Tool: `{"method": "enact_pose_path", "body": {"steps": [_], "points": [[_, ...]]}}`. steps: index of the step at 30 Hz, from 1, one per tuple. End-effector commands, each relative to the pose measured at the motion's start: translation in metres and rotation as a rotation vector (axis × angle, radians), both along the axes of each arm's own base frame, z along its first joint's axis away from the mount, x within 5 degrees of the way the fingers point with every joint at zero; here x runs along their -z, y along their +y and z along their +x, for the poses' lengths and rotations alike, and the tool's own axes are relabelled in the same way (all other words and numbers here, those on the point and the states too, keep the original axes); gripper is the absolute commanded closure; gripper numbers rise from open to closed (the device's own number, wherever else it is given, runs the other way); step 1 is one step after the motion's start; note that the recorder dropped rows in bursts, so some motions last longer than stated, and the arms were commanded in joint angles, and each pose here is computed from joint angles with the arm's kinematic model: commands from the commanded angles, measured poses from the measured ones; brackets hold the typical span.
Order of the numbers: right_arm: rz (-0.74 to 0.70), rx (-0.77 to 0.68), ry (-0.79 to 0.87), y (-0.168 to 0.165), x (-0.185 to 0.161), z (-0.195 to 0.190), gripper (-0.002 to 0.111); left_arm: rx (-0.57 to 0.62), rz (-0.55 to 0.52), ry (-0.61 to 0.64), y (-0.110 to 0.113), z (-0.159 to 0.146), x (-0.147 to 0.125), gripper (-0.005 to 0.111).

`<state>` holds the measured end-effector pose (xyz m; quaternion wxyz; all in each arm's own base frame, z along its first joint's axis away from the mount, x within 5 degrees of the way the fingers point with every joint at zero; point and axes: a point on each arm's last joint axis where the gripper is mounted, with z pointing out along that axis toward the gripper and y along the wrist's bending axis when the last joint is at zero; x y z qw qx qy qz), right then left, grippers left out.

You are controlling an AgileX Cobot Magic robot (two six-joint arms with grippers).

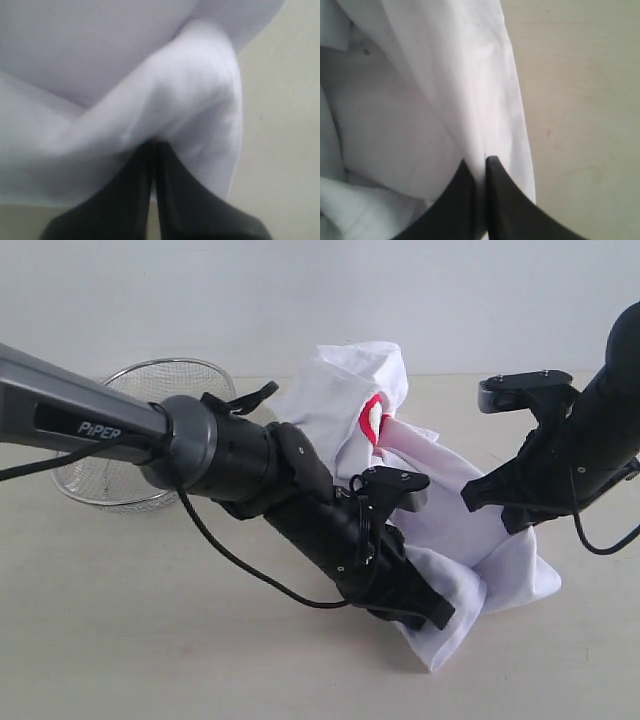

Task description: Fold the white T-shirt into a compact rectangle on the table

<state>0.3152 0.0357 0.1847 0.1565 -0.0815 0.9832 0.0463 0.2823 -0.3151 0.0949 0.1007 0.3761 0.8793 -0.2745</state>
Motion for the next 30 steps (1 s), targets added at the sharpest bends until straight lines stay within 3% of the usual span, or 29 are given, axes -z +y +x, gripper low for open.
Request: {"method": "enact_pose_path", "body": {"steps": [1,11,17,30], "points": [[-0.018,-0.033,-0.012,-0.003,-0.003,-0.002,0.109,0.114,0.23,0.081,0.019,-0.014,0.013,0.102],[-0.043,-0.05,-0.014,-0.005,-0.003,-0.002,0.109,0.115,0.32,0.212,0.049,-0.01,0.012,0.102],[-0.092,-0.083,0.01,-0.008,-0.002,-0.004,0.109,0.076,0.377,0.255,0.091,-0.014,0.011,0.102],[-0.108,-0.03,0.01,-0.011,-0.008,-0.006,0.109,-0.146,0.356,0.147,0.168,-0.017,-0.024,0.102]]}}
